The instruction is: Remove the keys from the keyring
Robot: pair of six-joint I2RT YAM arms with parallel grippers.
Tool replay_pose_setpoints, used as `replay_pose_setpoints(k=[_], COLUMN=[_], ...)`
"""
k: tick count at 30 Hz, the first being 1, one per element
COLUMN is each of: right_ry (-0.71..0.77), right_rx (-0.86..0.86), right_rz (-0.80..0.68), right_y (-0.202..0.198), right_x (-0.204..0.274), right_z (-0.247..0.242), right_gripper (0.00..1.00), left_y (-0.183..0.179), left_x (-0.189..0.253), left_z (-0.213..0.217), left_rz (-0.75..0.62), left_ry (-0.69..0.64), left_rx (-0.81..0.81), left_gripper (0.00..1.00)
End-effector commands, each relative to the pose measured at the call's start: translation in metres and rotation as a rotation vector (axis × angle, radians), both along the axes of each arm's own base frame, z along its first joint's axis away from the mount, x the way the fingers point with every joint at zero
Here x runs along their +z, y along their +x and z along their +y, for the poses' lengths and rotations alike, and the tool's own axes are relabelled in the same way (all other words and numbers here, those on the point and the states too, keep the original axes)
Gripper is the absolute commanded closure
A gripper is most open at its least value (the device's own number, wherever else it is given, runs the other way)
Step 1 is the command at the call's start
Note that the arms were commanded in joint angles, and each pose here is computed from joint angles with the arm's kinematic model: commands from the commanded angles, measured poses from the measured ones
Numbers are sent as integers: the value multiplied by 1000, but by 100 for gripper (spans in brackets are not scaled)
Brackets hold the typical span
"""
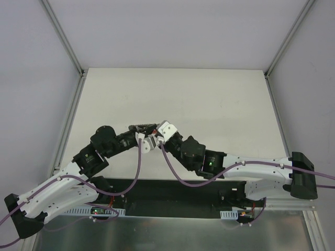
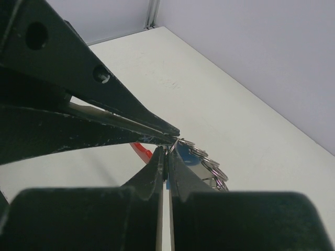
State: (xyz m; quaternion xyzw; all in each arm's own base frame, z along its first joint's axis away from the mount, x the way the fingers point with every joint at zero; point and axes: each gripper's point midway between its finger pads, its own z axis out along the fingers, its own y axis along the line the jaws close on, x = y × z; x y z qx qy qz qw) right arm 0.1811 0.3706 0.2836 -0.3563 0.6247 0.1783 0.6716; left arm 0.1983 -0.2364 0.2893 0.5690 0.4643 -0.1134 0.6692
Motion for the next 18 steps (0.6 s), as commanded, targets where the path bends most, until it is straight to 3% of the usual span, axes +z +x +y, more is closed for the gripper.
replay_pose_setpoints(k=[1,9,18], right_ry=[2,-56,-116], right_rx=[119,128,135], right_rz=[-4,-64,-275], right_y=[-23,-30,-34], right_x=[7,2,8], right_z=[26,35,32], right_gripper=[99,99,99], left_y=[-6,-6,-11], left_x=[82,81,88], left_z=[1,2,0], left_rz=[-150,-127,-105], left_ry=[-214,-231,-287], left_rx=[-25,-27,-61], left_gripper=[100,100,100])
